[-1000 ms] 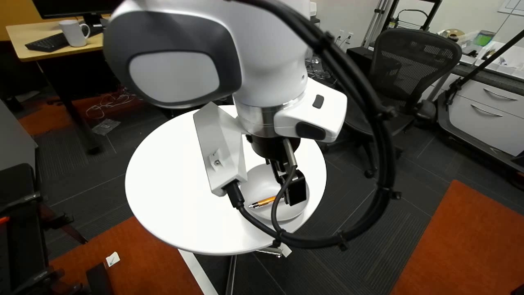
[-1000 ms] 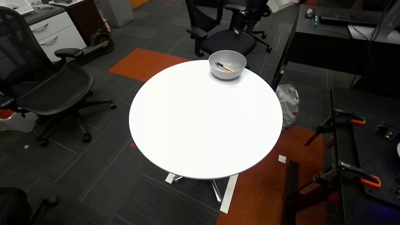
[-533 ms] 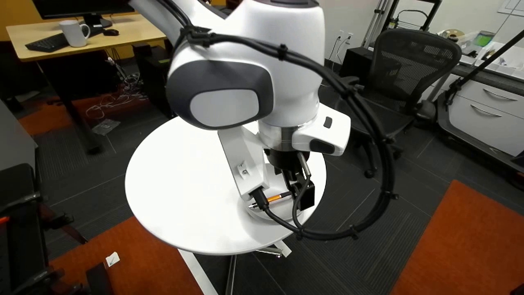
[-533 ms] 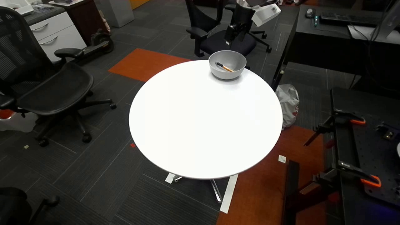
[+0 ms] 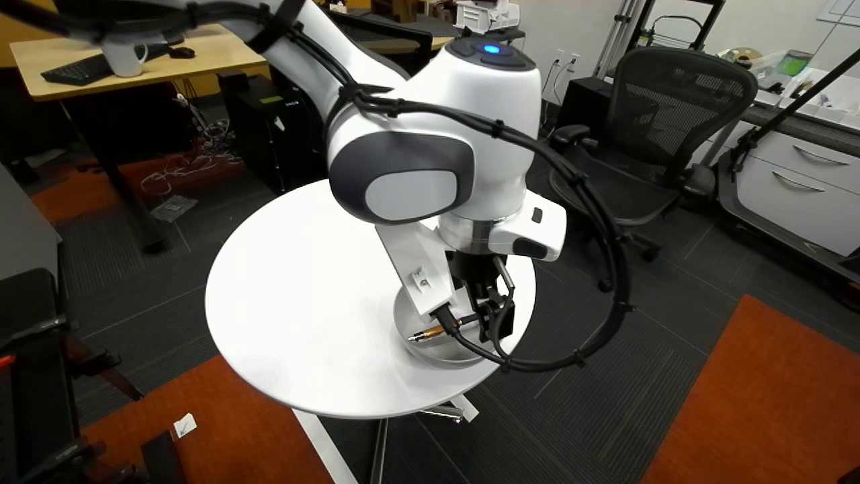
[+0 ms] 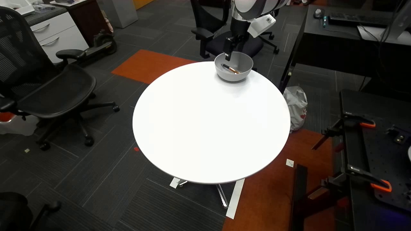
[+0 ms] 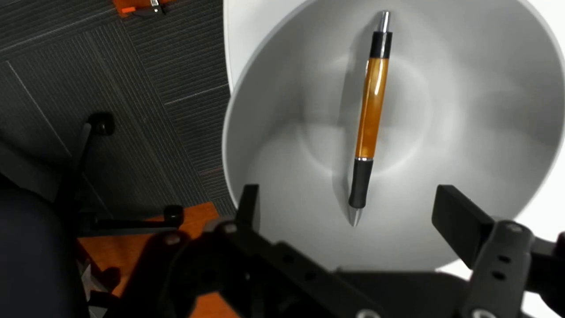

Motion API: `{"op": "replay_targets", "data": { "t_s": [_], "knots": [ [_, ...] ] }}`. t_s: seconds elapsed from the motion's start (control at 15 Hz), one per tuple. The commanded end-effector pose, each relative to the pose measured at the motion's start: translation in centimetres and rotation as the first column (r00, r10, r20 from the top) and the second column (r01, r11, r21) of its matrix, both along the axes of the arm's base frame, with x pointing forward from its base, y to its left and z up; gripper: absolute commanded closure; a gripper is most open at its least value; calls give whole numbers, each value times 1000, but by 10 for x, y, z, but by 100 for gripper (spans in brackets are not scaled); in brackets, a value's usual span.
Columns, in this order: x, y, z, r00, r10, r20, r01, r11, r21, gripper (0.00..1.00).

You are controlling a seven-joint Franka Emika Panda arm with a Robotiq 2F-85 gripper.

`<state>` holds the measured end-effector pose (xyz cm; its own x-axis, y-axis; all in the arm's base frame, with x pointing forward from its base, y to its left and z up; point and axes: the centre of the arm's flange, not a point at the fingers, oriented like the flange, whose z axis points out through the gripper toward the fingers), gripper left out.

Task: Take the pen out of the bowl, put it on the table then put it back in the bowl

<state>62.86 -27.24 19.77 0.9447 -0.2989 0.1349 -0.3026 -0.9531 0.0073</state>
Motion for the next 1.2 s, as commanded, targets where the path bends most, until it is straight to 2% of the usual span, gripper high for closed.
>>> {"op": "replay_targets", "data": {
  "t_s": [0.0, 0.87, 0.93, 1.0, 1.13],
  "knots": [
    [22, -9, -8, 999, -5, -32, 6, 1000, 28, 0],
    [45, -6, -45, 992, 10, -124, 1, 996, 91, 0],
    [45, -8, -47, 992, 8, -126, 4, 996, 89, 25],
    [46, -8, -49, 991, 9, -131, 3, 996, 90, 26],
    [48, -11, -49, 992, 5, -127, 7, 996, 89, 41]
  ]
}}
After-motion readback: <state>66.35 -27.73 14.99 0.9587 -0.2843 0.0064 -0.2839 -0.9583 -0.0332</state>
